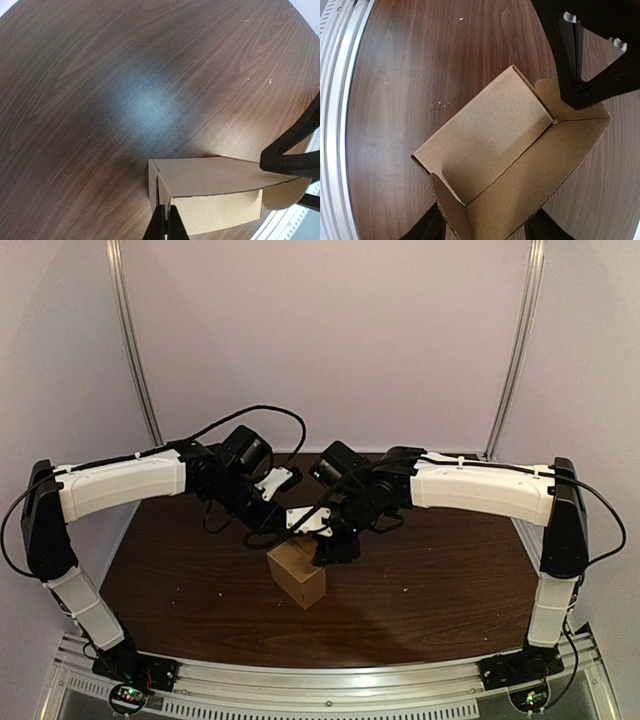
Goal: Fold the paper box
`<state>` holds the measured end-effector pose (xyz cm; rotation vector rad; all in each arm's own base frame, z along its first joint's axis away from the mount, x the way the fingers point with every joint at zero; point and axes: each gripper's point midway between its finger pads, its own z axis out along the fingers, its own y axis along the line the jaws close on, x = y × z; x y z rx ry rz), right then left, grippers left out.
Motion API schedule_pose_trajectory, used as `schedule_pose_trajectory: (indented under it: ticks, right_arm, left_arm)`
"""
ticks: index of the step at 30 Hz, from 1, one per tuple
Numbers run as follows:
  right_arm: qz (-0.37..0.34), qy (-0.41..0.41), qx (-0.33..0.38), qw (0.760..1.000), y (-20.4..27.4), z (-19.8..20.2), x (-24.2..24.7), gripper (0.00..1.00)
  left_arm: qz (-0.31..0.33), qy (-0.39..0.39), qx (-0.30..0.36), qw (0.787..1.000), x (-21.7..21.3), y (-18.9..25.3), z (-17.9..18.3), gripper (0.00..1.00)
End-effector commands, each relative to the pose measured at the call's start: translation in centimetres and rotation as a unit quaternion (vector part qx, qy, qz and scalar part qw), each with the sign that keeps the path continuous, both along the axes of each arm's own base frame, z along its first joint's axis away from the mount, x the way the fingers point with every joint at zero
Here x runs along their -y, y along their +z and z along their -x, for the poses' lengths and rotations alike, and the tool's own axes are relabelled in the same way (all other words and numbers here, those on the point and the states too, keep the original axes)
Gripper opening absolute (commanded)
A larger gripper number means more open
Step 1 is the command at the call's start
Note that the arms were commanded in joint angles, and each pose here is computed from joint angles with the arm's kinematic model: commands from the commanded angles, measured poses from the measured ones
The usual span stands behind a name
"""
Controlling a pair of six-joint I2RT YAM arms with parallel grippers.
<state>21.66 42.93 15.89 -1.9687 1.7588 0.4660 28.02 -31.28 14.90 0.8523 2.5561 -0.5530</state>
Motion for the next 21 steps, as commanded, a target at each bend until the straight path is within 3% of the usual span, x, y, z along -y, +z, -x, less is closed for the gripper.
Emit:
schedule_pose_trajectory:
  ticks: [1,21]
  right_arm:
    - [-0.001,0.007,0.007,1.0,0.8,0.6,0.4,0.54]
    - [0.01,0.046,-0.031,0.998,0.5,2.6,1.2,0.56]
  left_arm:
    - [0.001,0.009,-0.013,1.0,0.2,0.2,0.9,0.0]
    - [-0.021,0.008,-0.018,1.0,-0.3,-1.1,2.0,0.0]
